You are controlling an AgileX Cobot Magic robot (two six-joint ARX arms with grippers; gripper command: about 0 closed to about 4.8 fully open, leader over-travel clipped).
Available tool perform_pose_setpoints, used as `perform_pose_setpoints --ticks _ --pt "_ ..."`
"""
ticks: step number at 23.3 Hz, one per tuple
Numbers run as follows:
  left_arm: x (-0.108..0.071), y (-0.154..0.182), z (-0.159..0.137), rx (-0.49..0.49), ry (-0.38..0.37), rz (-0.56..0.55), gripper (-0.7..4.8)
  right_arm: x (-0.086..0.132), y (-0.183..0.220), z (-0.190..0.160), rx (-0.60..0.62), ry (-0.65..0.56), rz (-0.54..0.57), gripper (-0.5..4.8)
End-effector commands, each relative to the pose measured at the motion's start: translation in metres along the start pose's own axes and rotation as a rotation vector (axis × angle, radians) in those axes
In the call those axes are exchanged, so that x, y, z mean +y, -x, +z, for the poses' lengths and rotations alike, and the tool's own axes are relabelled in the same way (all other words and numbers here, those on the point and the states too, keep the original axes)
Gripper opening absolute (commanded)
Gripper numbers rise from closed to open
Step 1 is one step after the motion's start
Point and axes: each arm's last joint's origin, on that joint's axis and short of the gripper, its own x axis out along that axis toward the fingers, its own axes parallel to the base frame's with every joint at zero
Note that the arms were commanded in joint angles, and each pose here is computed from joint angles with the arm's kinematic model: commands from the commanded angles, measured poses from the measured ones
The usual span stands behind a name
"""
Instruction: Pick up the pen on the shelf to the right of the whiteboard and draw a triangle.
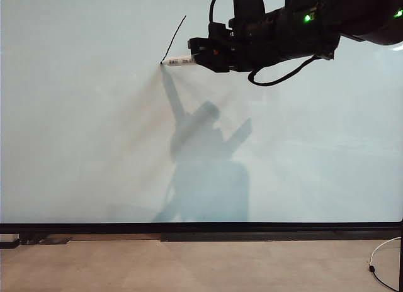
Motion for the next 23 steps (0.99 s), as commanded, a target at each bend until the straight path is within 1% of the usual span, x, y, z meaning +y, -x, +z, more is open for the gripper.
perform_pose_setpoints --ticks 1,6,14,23 --pt "0.0 0.0 0.002 -0.009 -0.001 0.0 -0.05 0.0 -0.001 0.003 -0.021 -0.002 -0.003 -0.06" --pt "0.0 0.0 0.002 -0.009 -0.001 0.0 -0.05 0.0 -0.002 -0.001 -0.012 -0.004 -0.001 -0.05" --pt "0.0 0.0 0.002 -0.009 -0.001 0.0 -0.05 0.005 -0.006 -0.003 -0.016 -0.006 0.034 -0.05" --pt "0.0 0.0 0.002 -0.009 -0.001 0.0 -0.05 0.005 -0.013 -0.011 0.003 -0.008 0.032 -0.05"
